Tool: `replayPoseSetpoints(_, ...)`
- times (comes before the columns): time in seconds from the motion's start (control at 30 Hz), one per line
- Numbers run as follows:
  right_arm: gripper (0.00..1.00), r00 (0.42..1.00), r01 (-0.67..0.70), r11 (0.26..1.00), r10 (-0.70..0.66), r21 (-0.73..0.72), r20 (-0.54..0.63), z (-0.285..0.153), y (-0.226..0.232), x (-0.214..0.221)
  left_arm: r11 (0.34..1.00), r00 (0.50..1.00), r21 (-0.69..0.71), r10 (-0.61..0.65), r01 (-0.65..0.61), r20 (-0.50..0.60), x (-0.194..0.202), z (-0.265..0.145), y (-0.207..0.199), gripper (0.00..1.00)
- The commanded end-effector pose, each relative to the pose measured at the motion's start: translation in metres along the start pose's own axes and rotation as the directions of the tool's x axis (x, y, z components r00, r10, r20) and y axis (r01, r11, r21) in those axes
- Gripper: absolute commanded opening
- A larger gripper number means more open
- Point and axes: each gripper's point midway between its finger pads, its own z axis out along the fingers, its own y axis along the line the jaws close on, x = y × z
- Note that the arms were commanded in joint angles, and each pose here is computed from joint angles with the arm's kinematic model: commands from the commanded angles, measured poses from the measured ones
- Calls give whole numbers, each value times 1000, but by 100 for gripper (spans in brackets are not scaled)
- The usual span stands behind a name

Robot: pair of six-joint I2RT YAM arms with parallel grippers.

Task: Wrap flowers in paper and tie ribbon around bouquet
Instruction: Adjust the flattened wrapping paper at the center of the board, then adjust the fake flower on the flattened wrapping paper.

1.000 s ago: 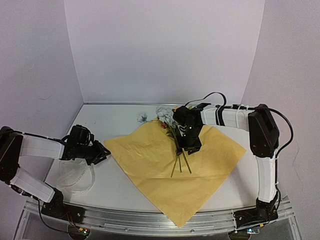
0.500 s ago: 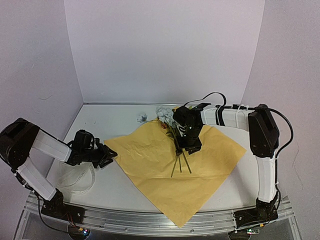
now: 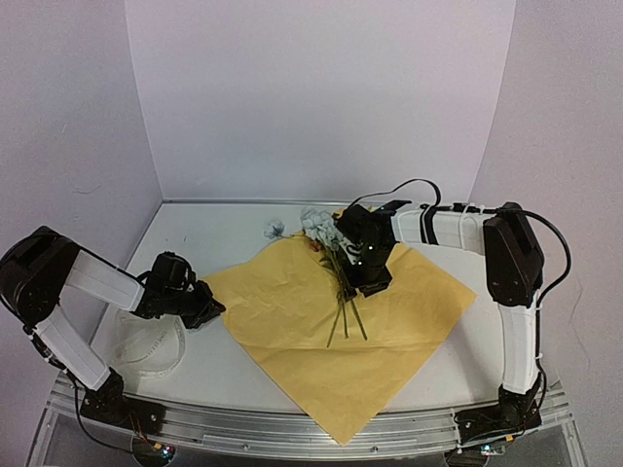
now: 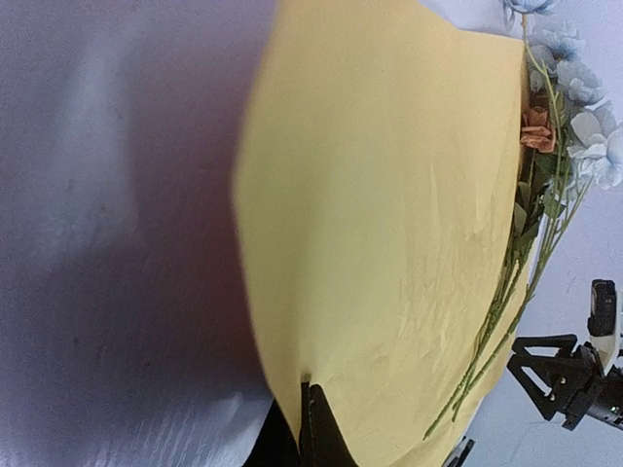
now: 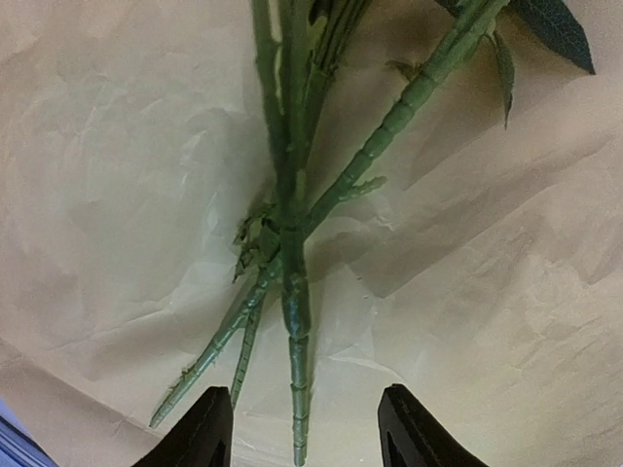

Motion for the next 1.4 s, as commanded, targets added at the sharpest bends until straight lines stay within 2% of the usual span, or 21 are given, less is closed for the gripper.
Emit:
replayPoseSetpoints(0.0,50,999,-5,999,7,-35,44,-4,8,-17,999,998,-32,31,-30,56,-12,-14,-7,0)
replayPoseSetpoints(0.33,45,994,-89,989,95,-117,54,15,24,-19,999,998,-50,19,-16,60,-4,-28,2,0)
replayPoseSetpoints(0.8,24,979,-182,979,189,-91,76,19,22,-25,999,998,-52,12,-9,60,0,-36,5,0)
replayPoseSetpoints(1.37,6,952,-277,957,286,-87,114,19,26,-40,999,998,-43,13,-11,55,1,-35,3,0)
